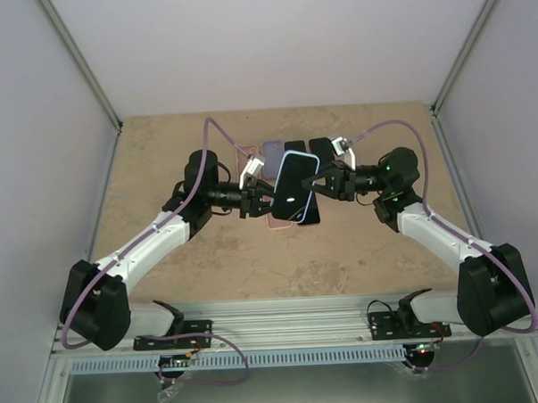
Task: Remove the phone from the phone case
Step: Remove the phone case from the phone.
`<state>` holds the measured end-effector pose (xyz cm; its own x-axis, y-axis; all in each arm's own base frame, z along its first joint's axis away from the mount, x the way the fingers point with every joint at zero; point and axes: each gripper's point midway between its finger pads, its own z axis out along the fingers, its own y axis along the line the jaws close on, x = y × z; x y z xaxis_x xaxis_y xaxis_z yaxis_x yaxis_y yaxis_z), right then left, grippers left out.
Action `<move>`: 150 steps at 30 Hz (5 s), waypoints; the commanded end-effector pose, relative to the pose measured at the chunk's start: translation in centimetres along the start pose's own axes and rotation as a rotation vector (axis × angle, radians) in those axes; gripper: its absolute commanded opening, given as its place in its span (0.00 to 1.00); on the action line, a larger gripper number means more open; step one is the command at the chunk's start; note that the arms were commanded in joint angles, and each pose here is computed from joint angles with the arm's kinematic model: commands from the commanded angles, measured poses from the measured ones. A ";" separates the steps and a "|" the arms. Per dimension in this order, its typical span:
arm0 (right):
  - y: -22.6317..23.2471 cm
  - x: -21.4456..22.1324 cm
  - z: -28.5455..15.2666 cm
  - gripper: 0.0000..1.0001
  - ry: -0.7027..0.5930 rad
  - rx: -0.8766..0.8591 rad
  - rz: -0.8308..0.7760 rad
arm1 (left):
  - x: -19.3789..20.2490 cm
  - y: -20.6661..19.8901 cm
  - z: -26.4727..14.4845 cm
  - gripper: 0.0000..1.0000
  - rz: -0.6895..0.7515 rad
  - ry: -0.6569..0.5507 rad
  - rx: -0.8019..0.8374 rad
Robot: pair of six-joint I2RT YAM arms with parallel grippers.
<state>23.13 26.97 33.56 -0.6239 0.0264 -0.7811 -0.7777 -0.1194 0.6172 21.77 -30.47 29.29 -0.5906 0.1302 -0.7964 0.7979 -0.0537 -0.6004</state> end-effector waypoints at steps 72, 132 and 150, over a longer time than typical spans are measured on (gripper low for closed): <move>-9.1 -2.4 4.3 0.49 0.398 0.866 -0.885 | -2.3 10.7 -5.8 0.00 -0.712 -0.413 -0.383; -12.7 -1.3 5.4 0.13 0.503 1.295 -1.335 | -2.6 8.4 -5.2 0.00 -0.707 -0.412 -0.238; -12.5 -2.3 6.3 0.01 0.482 1.268 -1.288 | -1.6 8.6 -5.1 0.00 -0.697 -0.395 -0.267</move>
<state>31.63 36.27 25.92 0.3027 -0.8058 -0.5089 -0.4583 0.3450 -0.8191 33.52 -24.31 23.23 -0.8754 -0.4685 -0.1192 0.0319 0.1900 -0.9813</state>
